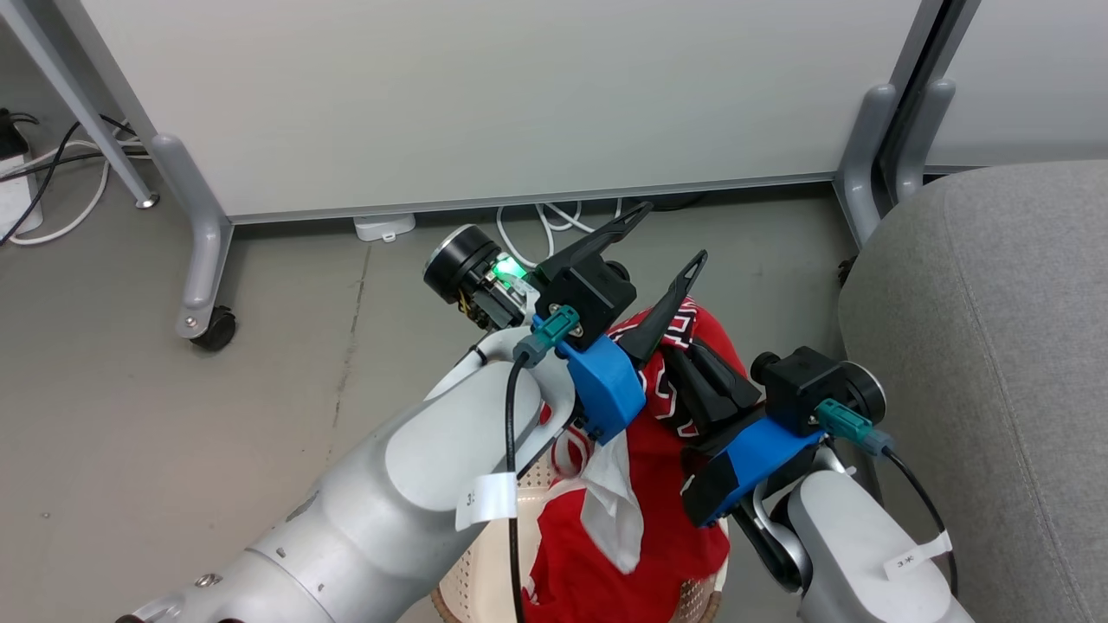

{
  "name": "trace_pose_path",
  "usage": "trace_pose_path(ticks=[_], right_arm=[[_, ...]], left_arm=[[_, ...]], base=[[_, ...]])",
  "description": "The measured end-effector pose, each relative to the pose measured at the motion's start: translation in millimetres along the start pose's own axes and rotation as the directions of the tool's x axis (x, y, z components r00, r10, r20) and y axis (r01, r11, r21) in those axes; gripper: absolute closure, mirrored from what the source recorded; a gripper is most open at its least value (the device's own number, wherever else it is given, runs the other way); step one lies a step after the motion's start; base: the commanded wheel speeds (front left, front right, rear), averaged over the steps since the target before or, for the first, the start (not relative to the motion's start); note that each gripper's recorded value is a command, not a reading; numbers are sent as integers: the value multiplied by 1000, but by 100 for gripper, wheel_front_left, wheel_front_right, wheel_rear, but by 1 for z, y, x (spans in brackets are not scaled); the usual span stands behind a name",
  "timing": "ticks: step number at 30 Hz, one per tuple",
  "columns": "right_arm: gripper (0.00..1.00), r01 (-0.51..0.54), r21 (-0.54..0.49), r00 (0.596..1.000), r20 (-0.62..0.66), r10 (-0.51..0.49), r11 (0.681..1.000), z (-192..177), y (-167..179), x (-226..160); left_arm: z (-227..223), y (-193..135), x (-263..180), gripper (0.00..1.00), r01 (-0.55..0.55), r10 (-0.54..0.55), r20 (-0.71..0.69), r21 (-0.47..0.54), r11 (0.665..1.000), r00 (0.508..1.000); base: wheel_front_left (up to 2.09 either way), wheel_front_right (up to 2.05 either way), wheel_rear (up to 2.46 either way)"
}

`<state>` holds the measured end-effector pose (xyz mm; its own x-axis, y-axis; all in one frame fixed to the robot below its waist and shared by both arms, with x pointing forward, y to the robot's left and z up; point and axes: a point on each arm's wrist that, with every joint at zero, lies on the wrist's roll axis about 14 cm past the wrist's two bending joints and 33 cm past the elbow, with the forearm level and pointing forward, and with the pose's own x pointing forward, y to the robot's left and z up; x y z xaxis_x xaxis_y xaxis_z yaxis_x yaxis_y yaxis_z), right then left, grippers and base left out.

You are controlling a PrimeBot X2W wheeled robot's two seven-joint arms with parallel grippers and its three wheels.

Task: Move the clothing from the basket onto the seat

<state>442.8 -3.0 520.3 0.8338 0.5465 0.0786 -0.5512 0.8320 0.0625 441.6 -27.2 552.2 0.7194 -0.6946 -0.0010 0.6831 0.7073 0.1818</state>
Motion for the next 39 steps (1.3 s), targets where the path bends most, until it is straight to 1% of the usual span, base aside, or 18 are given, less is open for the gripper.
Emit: trace_pose_path(ticks=[8, 15, 20, 25, 29, 36, 39], right_arm=[[100, 51, -16, 999, -4, -51, 999, -2, -18, -5], [100, 148, -14, 989, 7, -148, 989, 1, -51, -14], [100, 224, -9, 974, 22, -224, 975, 5, -76, -25], [100, 305, -10, 952, 26, -305, 952, 5, -102, -41], [100, 372, -18, 928, 36, -371, 928, 8, -124, -55], [100, 484, -36, 874, 57, -482, 874, 15, -160, -85], [100, 532, -37, 846, 65, -529, 846, 18, -175, -99]], left_arm=[[-3, -5, 7, 0, 21, -21, 0, -5, 1000, 1000], [-8, -15, 15, 0, 53, -53, 4, -22, 998, 999], [-18, -27, 21, 0, 88, -89, -7, -43, 995, 996], [-21, -39, 30, 0, 127, -127, 2, -52, 991, 992], [-24, -52, 39, 0, 168, -168, 6, -63, 984, 986], [-25, -75, 56, 0, 246, -244, 31, -79, 966, 969], [-26, -83, 63, 0, 273, -271, 40, -81, 958, 962]], base=[[0, 0, 0], [0, 0, 0], [0, 0, 0], [0, 0, 0], [0, 0, 0], [0, 0, 0], [0, 0, 0]])
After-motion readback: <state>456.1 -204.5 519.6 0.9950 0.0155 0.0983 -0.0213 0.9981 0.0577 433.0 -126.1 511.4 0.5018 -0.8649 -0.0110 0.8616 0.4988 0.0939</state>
